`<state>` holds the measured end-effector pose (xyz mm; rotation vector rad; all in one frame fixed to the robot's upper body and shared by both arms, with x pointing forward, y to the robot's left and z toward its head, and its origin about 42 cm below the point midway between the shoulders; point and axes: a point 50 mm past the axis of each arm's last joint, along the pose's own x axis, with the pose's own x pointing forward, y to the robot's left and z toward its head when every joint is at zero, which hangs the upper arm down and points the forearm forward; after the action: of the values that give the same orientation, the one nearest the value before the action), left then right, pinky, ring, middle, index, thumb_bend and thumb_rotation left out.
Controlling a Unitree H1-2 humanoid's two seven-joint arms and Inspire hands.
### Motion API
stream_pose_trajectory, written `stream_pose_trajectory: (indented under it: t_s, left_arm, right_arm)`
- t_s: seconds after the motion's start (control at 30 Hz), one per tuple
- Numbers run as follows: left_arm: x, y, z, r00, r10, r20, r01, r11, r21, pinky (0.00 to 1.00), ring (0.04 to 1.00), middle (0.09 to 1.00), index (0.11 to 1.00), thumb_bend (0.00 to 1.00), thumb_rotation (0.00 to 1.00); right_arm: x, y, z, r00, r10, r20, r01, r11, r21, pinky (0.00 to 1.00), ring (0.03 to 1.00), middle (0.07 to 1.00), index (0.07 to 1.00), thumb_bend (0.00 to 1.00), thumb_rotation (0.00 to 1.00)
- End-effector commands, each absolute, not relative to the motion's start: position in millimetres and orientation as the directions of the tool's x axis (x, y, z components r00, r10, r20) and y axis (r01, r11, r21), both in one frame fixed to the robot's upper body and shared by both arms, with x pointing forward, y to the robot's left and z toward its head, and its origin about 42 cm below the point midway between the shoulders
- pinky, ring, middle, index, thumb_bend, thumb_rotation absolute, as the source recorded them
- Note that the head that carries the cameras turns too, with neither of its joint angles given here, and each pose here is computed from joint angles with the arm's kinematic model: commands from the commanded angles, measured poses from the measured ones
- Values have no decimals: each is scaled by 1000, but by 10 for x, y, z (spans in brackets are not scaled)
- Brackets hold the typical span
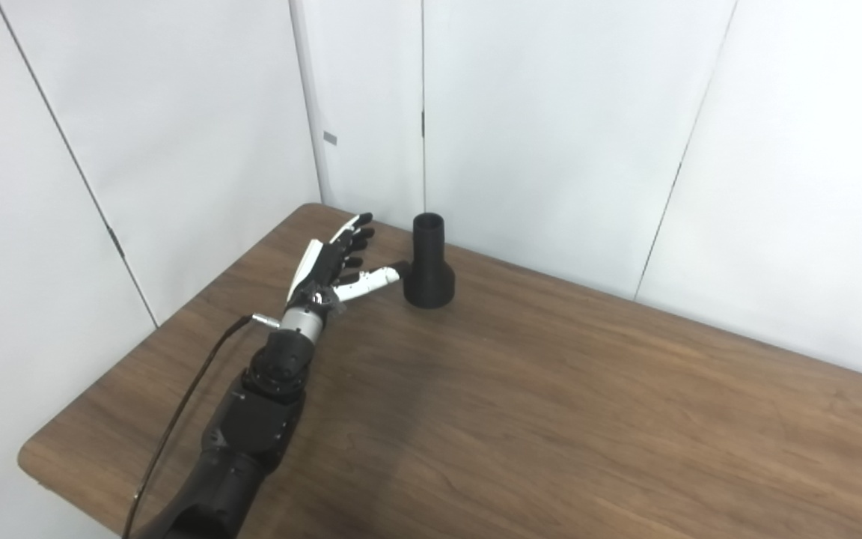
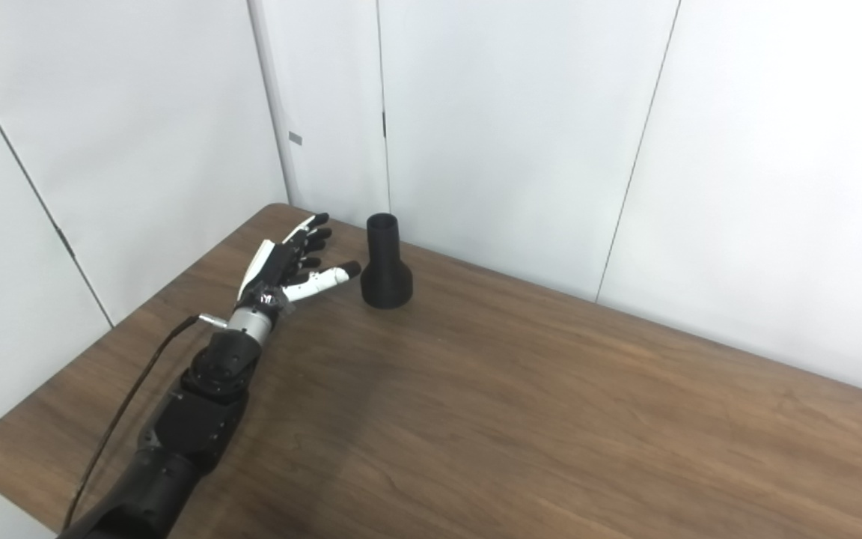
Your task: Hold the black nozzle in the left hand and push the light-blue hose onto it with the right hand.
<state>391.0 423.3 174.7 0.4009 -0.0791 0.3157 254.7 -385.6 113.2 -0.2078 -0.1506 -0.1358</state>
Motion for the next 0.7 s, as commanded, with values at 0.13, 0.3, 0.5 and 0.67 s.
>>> stream_pose_trajectory:
  t_s: [0.13,0.3,0.5,0.67]
  left_arm:
    - [4032,4284,2094,929,274,248,-354,854,382,861,901,895,932,1000,436]
    - [4024,4271,2050,954,232,188,-295,840,456,791,875,905,940,1000,423]
    - [4032,4252,1905,974,208,87,-221,802,555,849,900,903,938,1000,384]
    - [4035,4248,1846,973,217,76,-220,782,583,862,903,913,950,1000,379]
  right_arm:
    - [2483,-3756,995,981,-132,141,154,976,-157,453,600,638,495,498,182]
    - [2482,-3738,1003,981,-137,140,158,976,-149,456,607,645,495,499,182]
    - [2476,-3742,990,980,-133,150,157,975,-159,452,608,648,495,498,182]
    - [2454,-3730,1007,979,-141,145,163,974,-156,446,598,637,495,498,182]
